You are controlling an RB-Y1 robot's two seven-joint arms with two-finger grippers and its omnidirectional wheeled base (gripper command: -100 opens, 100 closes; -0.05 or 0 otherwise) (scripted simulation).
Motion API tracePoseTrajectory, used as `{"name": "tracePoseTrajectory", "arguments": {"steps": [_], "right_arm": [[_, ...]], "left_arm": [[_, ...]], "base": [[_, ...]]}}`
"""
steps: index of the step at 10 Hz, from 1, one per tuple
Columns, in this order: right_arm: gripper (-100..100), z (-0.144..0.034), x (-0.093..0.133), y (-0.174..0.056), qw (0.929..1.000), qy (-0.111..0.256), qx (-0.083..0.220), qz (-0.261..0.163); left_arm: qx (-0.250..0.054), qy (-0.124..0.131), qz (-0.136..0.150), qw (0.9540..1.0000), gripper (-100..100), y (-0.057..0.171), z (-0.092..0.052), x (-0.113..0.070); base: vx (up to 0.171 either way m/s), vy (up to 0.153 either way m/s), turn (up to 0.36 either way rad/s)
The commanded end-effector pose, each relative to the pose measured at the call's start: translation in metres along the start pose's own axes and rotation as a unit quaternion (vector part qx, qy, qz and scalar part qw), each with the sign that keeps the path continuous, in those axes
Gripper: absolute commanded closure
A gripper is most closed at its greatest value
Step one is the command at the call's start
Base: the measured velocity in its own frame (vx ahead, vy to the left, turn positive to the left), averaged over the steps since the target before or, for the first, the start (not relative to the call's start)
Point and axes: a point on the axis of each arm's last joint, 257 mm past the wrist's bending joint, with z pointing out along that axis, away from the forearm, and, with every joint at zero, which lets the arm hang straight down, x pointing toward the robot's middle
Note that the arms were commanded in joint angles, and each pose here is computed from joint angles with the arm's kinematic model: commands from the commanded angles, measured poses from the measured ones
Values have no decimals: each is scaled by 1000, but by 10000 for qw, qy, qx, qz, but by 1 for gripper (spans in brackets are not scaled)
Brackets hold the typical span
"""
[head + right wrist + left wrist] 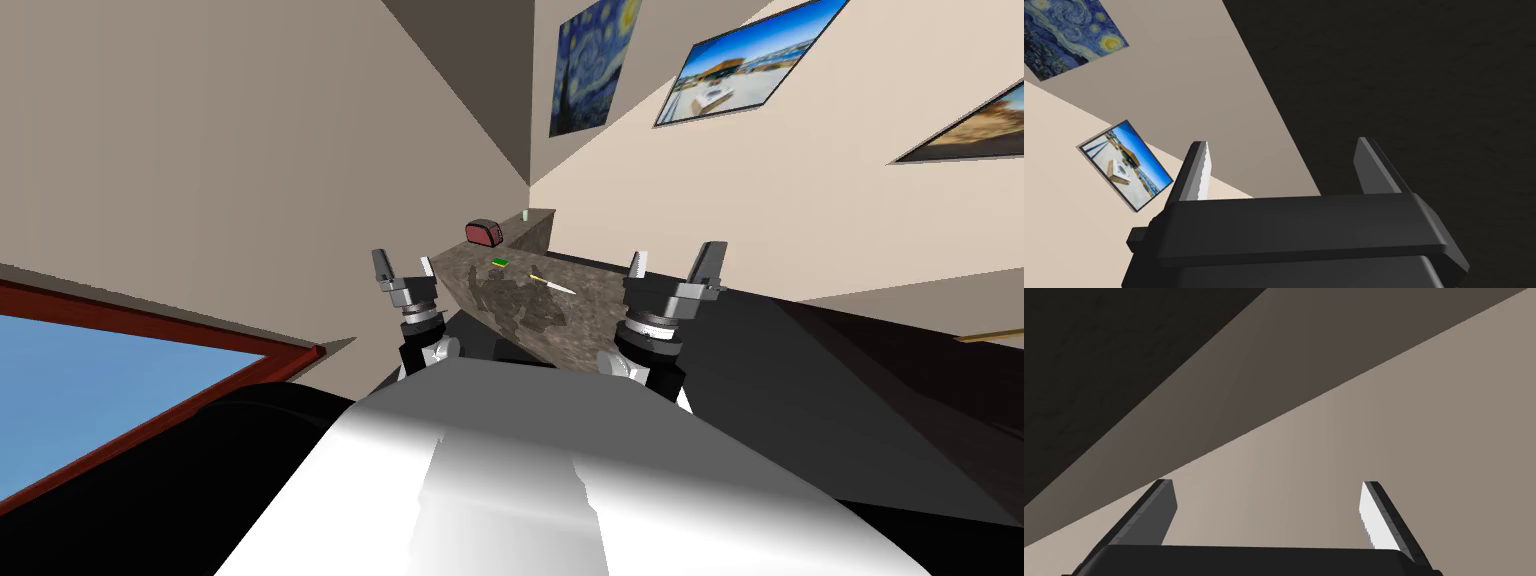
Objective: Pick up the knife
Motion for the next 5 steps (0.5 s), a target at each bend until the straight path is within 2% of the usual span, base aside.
{"name": "tracePoseTrajectory", "arguments": {"steps": [1, 5], "right_arm": [[-100, -1, -2, -6, 9997, 176, 64, -153], [-100, -6, -8, -28, 9954, 670, 281, -621]], "left_arm": [[0, 0, 0, 10000, 0, 0, 0, 0], [0, 0, -1, 10000, 0, 0, 0, 0]], "base": [[5, 45, 90], [-4, 99, 134]]}}
